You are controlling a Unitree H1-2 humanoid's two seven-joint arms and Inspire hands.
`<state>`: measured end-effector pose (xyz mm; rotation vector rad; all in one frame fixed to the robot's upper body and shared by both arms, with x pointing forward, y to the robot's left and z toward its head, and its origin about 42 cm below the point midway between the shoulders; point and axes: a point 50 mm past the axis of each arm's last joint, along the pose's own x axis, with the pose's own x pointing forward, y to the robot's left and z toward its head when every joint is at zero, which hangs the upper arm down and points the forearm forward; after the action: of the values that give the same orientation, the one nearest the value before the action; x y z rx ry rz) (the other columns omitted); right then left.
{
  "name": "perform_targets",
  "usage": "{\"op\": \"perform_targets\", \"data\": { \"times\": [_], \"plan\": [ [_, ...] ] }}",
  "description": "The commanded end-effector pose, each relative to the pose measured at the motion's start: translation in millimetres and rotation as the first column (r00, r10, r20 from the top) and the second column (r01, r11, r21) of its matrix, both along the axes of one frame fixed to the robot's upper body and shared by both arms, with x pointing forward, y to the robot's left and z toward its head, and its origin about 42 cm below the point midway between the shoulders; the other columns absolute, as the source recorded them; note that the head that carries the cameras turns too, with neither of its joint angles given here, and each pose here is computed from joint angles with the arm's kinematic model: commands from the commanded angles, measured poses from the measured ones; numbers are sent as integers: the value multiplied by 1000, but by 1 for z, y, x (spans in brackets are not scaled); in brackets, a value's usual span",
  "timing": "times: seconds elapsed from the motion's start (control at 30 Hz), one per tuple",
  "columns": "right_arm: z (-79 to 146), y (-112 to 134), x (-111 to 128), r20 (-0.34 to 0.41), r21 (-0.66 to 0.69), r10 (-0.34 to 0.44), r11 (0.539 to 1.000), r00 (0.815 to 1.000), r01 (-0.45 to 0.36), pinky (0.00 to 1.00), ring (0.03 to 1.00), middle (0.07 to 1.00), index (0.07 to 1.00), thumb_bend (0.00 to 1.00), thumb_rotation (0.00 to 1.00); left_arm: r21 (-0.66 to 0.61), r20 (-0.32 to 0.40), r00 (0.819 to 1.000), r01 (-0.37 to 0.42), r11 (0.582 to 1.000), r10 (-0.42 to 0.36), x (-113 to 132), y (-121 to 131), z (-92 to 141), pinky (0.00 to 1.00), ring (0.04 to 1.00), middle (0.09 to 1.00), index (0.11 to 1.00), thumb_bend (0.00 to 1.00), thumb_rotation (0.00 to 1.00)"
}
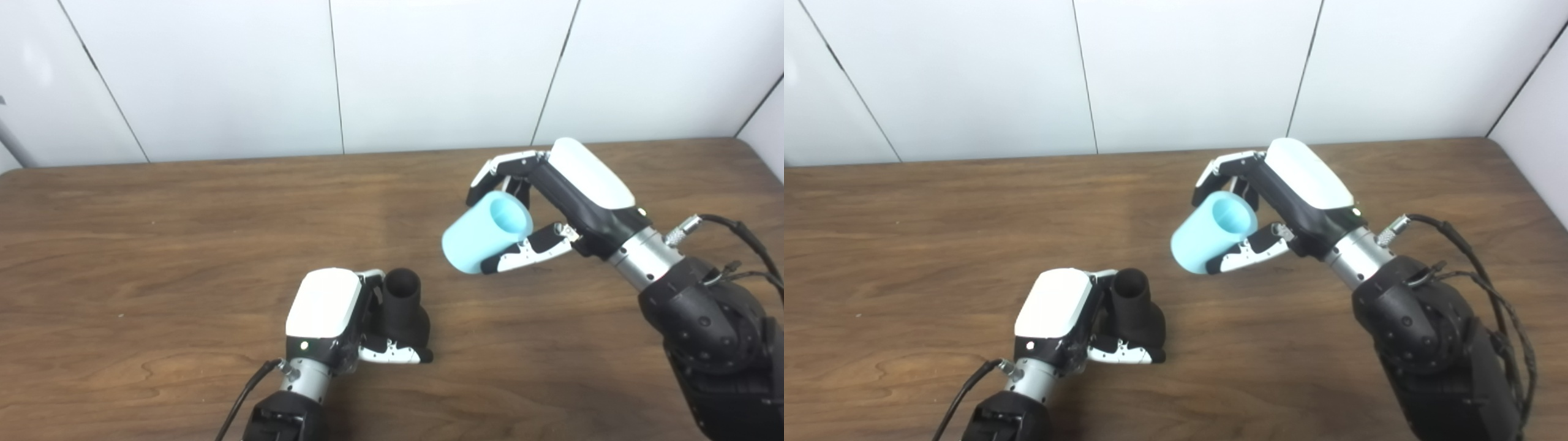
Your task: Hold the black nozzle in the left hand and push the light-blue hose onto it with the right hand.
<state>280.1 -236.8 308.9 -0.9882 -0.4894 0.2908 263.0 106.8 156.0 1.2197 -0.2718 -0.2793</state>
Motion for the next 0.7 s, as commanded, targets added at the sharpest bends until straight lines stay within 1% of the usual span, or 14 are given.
{"op": "perform_targets", "data": {
  "times": [0.0,0.07,0.23,0.4,0.53,0.67],
  "plan": [
    [16,5,-6,61,9,17,1000,998,-18,364,398,511,494,517,0,20,-72,997,30,999,-29,-7,-9,-14,679,569,452,498,524,0],
    [15,9,-7,60,19,30,999,998,-31,378,407,508,495,518,0,17,-74,997,31,999,-30,-7,-10,-14,673,562,446,499,524,0],
    [11,16,-11,44,25,39,999,998,-40,376,410,507,496,518,0,19,-74,997,33,999,-32,-8,-11,-12,680,568,455,496,525,0],
    [6,20,-13,27,39,66,997,997,-67,373,407,511,490,518,0,18,-73,997,31,999,-30,-9,-12,-12,678,573,463,495,525,0],
    [3,24,-16,-15,51,86,995,996,-85,384,415,512,484,518,0,13,-77,997,28,1000,-27,-10,-13,-11,685,571,458,495,525,0],
    [-1,28,-17,-25,50,96,994,995,-95,396,416,513,483,518,0,12,-77,997,27,1000,-26,-10,-13,-11,681,568,449,497,525,0]
  ]
}}
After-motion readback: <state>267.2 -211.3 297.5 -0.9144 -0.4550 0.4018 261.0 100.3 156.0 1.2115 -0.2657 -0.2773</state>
